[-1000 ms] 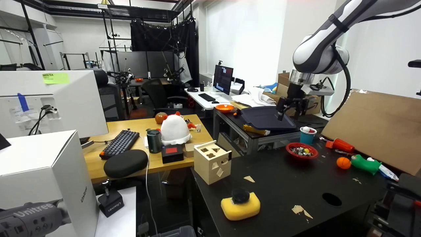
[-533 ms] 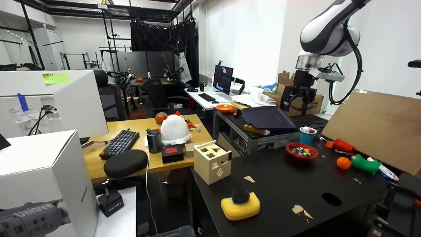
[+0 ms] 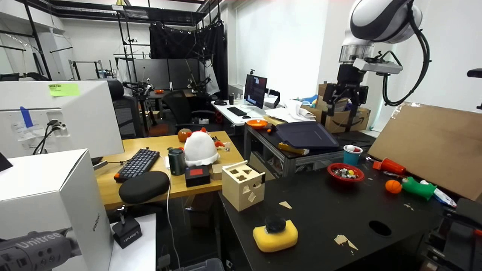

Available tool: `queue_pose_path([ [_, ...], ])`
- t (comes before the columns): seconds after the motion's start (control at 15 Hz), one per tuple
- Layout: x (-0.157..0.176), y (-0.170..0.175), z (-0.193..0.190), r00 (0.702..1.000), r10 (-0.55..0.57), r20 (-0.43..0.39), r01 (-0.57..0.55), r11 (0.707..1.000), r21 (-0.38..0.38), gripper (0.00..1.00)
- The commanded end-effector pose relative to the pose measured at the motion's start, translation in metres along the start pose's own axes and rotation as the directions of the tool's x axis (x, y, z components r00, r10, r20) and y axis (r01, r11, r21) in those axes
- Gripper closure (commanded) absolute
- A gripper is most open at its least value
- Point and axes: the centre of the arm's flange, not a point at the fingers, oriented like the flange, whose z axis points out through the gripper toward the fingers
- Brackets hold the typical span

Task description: Pick up the sweets from the table and put them in the bowl

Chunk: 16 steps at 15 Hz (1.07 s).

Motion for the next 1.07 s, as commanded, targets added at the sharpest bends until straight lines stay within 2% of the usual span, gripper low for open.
queue_pose_path([
  [0.0,-0.017,-0.003,-0.023,0.998,0.055,0.012,-0.054,0.998,-0.041,0.00],
  [0.27,-0.021,0.002,-0.034,0.994,0.105,0.032,-0.102,0.991,-0.082,0.00],
  [0.4,-0.021,0.005,-0.037,0.992,0.119,0.046,-0.115,0.990,-0.081,0.00],
  [0.47,-0.015,0.002,-0.024,0.995,0.094,0.036,-0.092,0.994,-0.063,0.00],
  [1.0,-0.016,0.005,-0.026,0.994,0.102,0.043,-0.099,0.993,-0.065,0.00],
])
